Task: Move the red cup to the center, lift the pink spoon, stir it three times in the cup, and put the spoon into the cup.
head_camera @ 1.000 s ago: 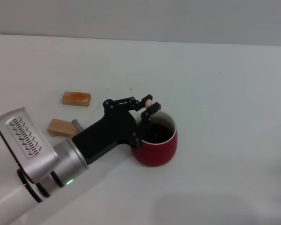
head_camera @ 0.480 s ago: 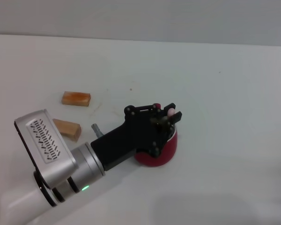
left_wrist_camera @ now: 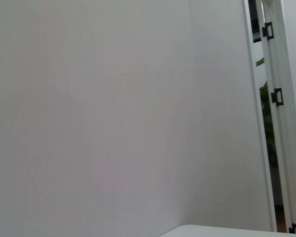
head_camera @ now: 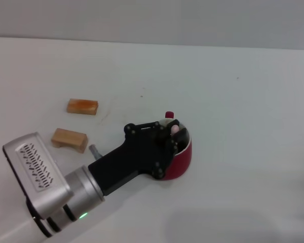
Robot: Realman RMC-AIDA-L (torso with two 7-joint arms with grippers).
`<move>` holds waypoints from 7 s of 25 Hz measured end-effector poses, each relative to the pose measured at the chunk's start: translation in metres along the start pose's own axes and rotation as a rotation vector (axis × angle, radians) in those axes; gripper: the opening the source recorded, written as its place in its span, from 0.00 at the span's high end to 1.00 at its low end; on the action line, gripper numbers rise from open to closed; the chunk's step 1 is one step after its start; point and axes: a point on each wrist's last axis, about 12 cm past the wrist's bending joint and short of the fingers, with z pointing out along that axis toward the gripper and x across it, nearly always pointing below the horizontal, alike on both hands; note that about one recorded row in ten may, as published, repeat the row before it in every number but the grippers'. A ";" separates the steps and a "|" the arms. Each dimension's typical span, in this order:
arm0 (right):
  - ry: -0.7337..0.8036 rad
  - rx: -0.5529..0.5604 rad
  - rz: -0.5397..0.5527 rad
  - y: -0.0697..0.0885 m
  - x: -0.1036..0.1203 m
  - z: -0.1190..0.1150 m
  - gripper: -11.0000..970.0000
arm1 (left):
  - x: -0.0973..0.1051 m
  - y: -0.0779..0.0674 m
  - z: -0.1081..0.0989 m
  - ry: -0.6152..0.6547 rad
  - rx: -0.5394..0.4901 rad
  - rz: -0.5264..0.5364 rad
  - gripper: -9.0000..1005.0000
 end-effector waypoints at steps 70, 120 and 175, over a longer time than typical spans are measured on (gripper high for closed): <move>-0.005 -0.025 0.003 0.005 -0.001 0.006 0.99 | 0.007 0.002 -0.030 0.013 -0.135 0.027 0.79; 0.002 -0.020 0.000 0.003 0.000 0.002 0.99 | 0.008 0.002 -0.023 0.035 -0.146 0.033 0.71; -0.298 -0.054 -0.007 0.004 -0.033 -0.019 0.99 | 0.018 0.092 -0.094 0.127 -0.799 -0.027 0.19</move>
